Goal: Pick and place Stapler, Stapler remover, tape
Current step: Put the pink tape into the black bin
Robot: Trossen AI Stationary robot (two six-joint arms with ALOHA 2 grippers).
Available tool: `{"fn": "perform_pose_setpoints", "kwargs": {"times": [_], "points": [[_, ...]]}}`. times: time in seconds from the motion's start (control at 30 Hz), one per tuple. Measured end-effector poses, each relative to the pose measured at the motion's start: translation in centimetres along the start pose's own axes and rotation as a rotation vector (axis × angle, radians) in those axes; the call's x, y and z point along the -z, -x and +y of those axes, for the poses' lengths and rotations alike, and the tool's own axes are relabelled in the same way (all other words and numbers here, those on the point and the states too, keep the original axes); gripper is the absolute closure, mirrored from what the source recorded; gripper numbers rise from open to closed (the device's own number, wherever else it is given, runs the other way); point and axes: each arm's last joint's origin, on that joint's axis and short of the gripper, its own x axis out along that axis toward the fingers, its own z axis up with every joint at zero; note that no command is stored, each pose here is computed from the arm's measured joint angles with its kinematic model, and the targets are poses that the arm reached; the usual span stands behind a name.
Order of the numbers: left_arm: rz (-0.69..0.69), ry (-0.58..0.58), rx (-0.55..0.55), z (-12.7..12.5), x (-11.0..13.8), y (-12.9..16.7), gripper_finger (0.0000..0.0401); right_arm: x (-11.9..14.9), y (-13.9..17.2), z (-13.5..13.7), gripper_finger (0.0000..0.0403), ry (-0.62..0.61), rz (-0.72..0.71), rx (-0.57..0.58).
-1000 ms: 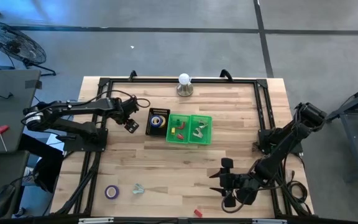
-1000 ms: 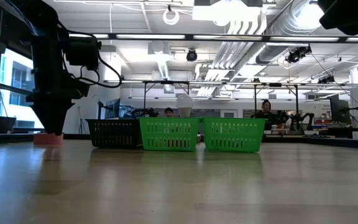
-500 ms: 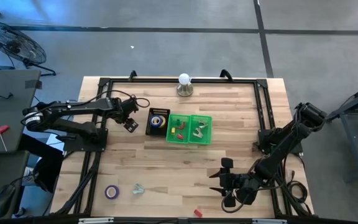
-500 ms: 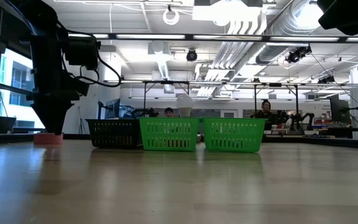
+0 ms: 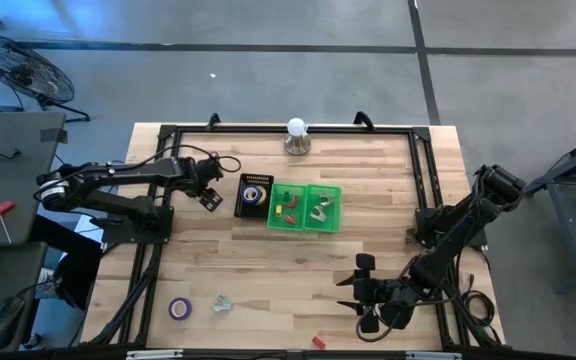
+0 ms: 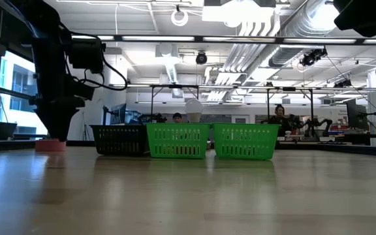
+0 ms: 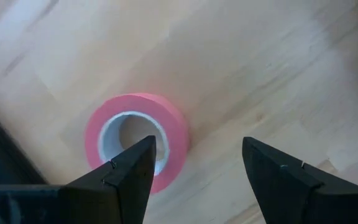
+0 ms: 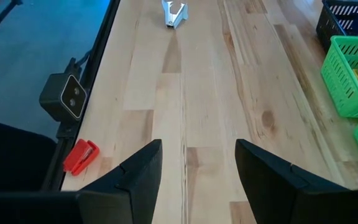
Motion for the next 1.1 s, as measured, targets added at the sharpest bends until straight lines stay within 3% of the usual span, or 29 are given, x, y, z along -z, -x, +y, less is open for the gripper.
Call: {"fn": "perform_pose_setpoints", "kwargs": {"times": [0.4,0.5,0.67,0.7,0.8,0.93,1.1], "points": [[0.002,-0.016,0.054,0.0,1.5,-2.0,0.0183,0.0,0.1,0.1,0.0208,-0.031,0.003,-0.007],[-0.002,-0.011,0.111,-0.2,1.4,-2.1,0.0228,0.0,0.1,0.1,0.0208,-0.031,0.003,-0.006],[-0.004,-0.019,0.162,-0.4,1.2,-2.0,0.0359,0.0,0.1,0.1,0.0208,-0.038,0.002,-0.006],[-0.004,-0.019,0.162,-0.4,1.2,-2.0,0.0368,0.0,0.1,0.1,0.0208,-0.038,0.002,-0.006],[-0.005,-0.028,0.178,-0.5,1.2,-2.0,0.0361,0.0,0.1,0.1,0.0208,-0.038,0.002,-0.006],[-0.051,-0.044,0.305,-1.0,0.7,-1.7,0.0339,0.0,0.1,0.1,0.0208,-0.038,0.004,-0.007],[-0.140,-0.048,0.355,-1.1,0.2,-0.9,0.0360,0.1,0.1,0.1,0.0208,-0.038,0.005,-0.008]]}}
